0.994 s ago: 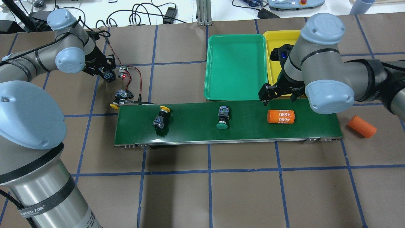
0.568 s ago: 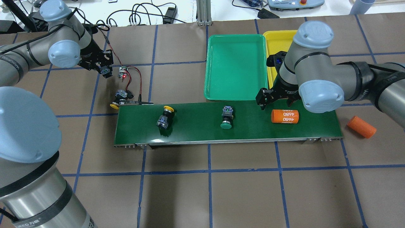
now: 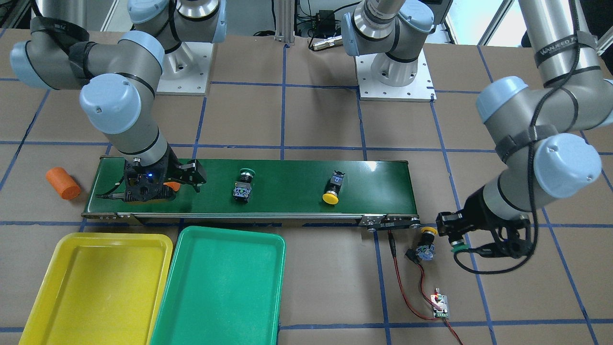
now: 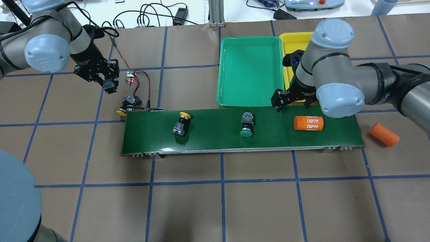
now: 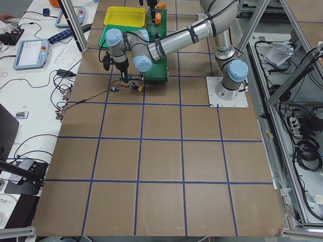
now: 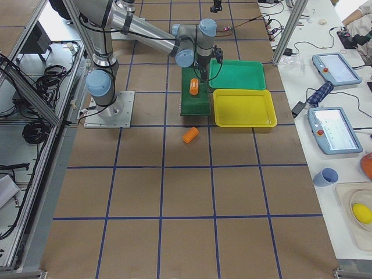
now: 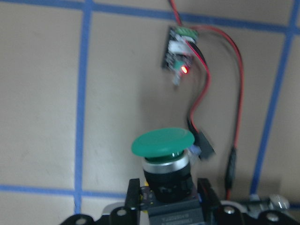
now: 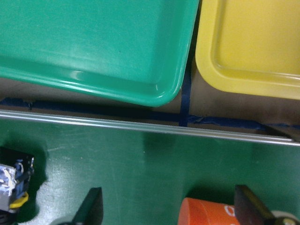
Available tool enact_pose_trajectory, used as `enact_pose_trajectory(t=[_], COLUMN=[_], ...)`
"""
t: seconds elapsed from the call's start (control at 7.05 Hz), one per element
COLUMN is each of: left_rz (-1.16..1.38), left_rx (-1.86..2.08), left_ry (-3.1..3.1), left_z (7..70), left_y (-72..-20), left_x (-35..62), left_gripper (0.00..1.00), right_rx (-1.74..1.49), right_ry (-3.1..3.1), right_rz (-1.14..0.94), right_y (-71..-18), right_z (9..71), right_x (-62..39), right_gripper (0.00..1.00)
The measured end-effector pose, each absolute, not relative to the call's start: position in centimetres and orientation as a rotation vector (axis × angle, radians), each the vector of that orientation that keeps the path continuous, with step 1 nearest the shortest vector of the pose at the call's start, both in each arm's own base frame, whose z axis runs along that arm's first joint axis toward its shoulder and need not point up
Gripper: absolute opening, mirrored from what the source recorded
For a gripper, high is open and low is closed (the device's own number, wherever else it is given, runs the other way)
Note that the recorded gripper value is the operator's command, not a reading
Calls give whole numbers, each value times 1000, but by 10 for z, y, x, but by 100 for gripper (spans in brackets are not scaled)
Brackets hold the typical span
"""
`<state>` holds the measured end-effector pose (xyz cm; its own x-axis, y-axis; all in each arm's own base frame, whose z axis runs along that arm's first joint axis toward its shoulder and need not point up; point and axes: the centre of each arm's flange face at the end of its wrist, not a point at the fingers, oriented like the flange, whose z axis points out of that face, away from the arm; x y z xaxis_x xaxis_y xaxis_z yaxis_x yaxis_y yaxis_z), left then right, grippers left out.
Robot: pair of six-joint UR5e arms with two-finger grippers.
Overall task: Sort buttons by color to trays
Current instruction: 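Carry the green button onto the belt with the left gripper while the right gripper waits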
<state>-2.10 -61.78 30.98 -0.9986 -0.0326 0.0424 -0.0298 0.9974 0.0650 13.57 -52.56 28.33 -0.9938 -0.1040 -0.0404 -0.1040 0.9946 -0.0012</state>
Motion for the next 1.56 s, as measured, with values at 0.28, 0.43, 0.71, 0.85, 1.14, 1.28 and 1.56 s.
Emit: enact_pose_trajectory(t=[0.28,0.43,0.71,0.85,1.14,1.28,1.56], left_rz=[-140,-159,-189,-207,-206,-209,-214], left_rx=[-193,-323,-519,-541,-538,-536,-533], left_ry=[-3086,-3071,-3032,-3023,-3022,-3022,-3023], left_z=[311,306,296,286,266,260,259], left_y=[-571,-553,-528,-518,-510,-508,-507], left_x=[-72,-83,-89,-89,-85,-84,-84], left_gripper=[0,0,0,0,4,85,100], right_rx=[-171,-174,-166,-170,-200,-225,-233], right_ry=[3097,3098,3100,3100,3115,3125,3127], right_rz=[-12,-11,0,13,64,78,77], right_y=[-528,-528,-527,-527,-531,-532,-533], right_z=[286,286,282,278,260,255,254], right_x=[136,136,136,136,133,131,128], right_gripper=[100,100,100,100,100,100,100])
